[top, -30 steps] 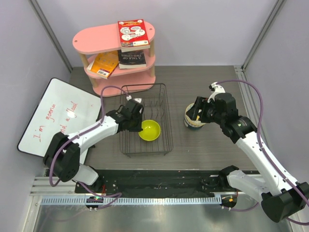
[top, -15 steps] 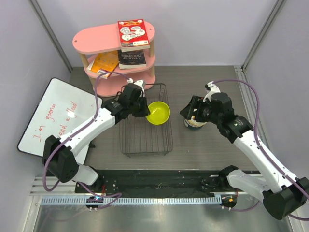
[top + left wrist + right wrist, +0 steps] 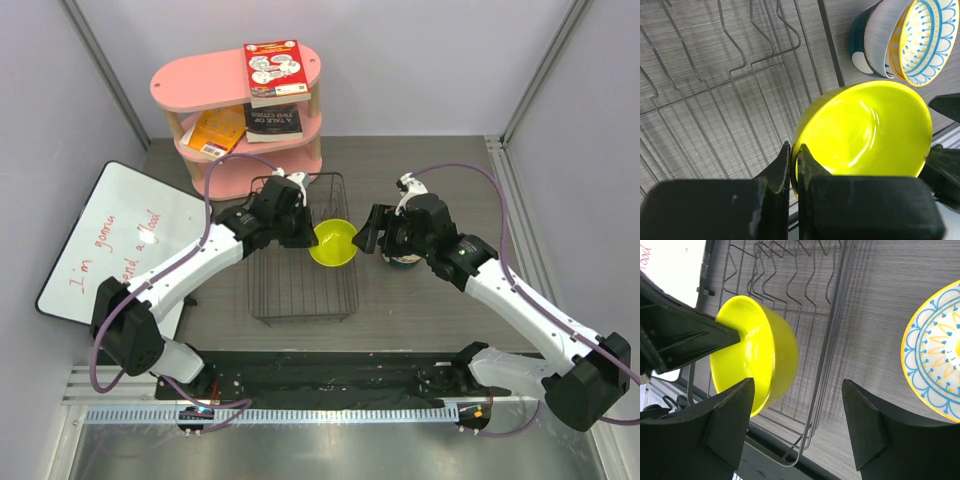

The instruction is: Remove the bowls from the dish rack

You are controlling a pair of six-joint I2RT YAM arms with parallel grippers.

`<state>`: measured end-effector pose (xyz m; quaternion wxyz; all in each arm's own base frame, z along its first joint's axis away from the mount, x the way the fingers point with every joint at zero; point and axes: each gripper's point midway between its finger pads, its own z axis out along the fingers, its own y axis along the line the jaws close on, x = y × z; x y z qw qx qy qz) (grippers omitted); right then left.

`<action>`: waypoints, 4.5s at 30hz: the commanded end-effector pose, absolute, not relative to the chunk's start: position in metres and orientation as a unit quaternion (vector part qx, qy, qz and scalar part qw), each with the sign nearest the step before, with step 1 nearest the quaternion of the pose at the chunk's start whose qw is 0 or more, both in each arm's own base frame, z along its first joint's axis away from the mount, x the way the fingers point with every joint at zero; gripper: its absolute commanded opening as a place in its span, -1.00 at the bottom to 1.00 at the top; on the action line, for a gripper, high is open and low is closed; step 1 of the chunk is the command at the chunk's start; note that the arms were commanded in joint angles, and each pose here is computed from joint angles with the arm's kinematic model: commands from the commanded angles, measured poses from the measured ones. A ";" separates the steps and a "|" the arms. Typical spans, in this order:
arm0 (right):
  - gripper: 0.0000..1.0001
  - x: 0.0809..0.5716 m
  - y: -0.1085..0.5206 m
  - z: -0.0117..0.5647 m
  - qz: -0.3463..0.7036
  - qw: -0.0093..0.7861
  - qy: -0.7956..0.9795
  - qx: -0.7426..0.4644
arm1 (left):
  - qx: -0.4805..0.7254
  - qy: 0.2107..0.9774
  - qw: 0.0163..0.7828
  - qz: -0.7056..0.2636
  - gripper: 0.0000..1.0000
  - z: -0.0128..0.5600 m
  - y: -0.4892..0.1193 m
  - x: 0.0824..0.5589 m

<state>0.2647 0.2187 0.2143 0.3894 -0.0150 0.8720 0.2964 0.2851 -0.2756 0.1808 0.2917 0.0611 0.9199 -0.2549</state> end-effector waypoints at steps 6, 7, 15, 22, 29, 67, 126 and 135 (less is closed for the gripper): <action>0.40 0.283 0.240 0.210 0.290 0.384 0.876 -0.011 | 0.075 0.908 0.303 -0.279 -1.00 0.196 -0.283 0.279; 0.32 0.283 0.242 0.206 0.288 0.381 0.879 -0.011 | 0.077 0.908 0.304 -0.279 -1.00 0.196 -0.283 0.279; -0.30 0.281 0.256 0.194 0.289 0.366 0.884 -0.021 | 0.095 0.909 0.295 -0.277 -1.00 0.190 -0.290 0.268; -0.98 0.280 0.257 0.193 0.284 0.368 0.885 -0.027 | 0.126 0.907 0.286 -0.284 -0.58 0.188 -0.309 0.257; -0.98 0.287 0.218 0.201 0.210 0.417 0.884 0.013 | 0.099 0.879 0.361 -0.296 0.48 0.226 -0.295 0.259; -0.75 0.334 0.069 0.137 0.033 0.385 0.913 0.129 | 0.045 0.887 0.389 -0.243 0.59 0.207 -0.236 0.253; -0.10 0.313 0.067 0.136 0.036 0.372 0.919 0.122 | 0.058 0.897 0.360 -0.248 0.57 0.190 -0.245 0.250; 0.28 0.300 0.055 0.140 0.012 0.377 0.919 0.116 | 0.061 0.898 0.355 -0.253 0.57 0.187 -0.248 0.249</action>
